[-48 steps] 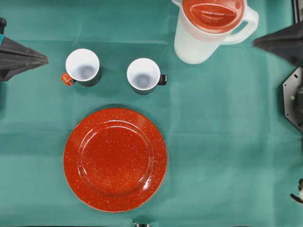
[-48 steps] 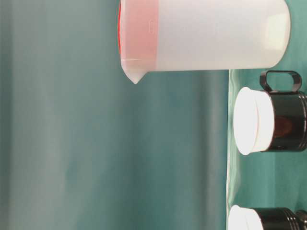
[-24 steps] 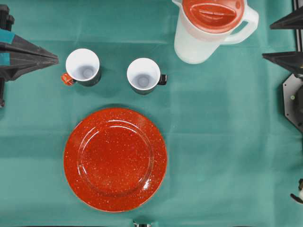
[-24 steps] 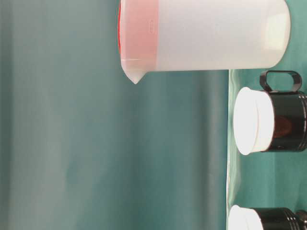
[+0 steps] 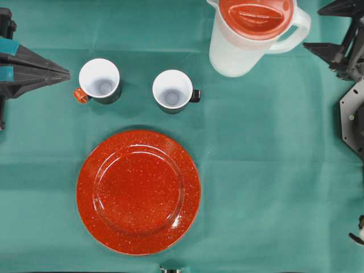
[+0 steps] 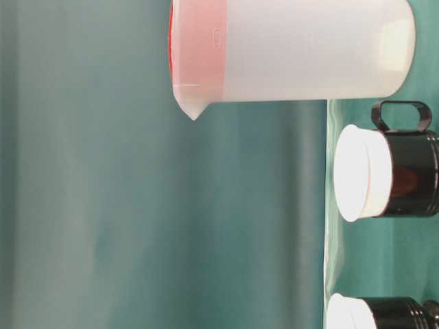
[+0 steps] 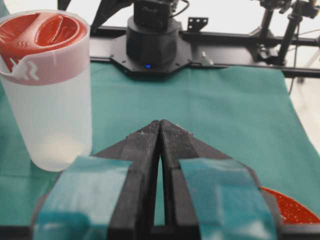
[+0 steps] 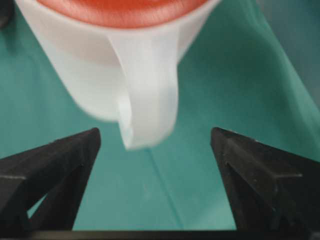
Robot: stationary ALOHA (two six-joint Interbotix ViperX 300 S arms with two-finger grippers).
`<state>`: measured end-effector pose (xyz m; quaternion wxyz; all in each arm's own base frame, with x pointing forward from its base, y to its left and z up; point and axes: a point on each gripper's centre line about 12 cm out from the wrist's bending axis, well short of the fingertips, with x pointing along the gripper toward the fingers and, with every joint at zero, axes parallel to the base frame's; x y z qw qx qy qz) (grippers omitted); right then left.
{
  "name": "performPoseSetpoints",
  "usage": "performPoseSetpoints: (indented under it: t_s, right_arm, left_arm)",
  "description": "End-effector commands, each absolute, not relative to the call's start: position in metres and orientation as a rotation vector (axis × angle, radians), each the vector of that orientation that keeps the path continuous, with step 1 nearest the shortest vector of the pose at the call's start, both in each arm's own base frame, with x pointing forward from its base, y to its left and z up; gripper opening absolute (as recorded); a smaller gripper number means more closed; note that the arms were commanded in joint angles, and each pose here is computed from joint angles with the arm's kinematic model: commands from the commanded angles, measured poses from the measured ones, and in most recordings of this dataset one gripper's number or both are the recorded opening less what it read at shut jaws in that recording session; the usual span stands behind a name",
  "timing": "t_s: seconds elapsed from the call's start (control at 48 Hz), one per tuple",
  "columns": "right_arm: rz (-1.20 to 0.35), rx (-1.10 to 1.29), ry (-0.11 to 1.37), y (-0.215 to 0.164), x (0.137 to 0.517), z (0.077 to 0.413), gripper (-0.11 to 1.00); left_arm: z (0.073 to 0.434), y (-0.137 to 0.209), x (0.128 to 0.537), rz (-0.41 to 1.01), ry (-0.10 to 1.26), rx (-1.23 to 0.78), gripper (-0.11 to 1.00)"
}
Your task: 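Move the right gripper to the white pitcher's handle and grasp it, then lift the white pitcher off the table with the right gripper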
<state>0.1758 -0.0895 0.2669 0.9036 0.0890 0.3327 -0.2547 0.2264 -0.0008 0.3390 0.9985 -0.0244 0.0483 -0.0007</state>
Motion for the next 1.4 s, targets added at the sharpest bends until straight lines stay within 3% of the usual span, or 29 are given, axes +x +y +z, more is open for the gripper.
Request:
performPoseSetpoints:
  t_s: [0.0, 0.313, 0.375, 0.521, 0.584, 0.876, 1.376]
  right_arm:
    - [-0.518, 0.174, 0.656, -0.094, 0.187, 0.272, 0.94]
    - [-0.489, 0.115, 0.732, -0.103, 0.208, 0.259, 0.91]
    - [-0.478, 0.079, 0.747, -0.102, 0.206, 0.261, 0.82]
    - [-0.468, 0.046, 0.752, -0.1, 0.2, 0.268, 0.42]
    - [-0.47, 0.062, 0.733, -0.098, 0.198, 0.272, 0.31]
    - [-0.482, 0.163, 0.594, -0.092, 0.194, 0.307, 0.25]
    - [-0.497, 0.257, 0.373, -0.087, 0.186, 0.415, 0.25]
  left_arm:
    - [0.35, -0.001, 0.227, -0.003, 0.074, -0.049, 0.02]
    - [0.352, -0.001, 0.227, -0.003, 0.084, -0.05, 0.02]
    - [0.352, -0.001, 0.227, -0.003, 0.092, -0.05, 0.02]
    - [0.349, -0.001, 0.226, -0.003, 0.126, -0.05, 0.02]
    - [0.348, -0.001, 0.226, -0.003, 0.141, -0.05, 0.02]
    - [0.346, -0.001, 0.226, -0.003, 0.154, -0.05, 0.02]
    - [0.353, -0.001, 0.226, -0.003, 0.138, -0.05, 0.02]
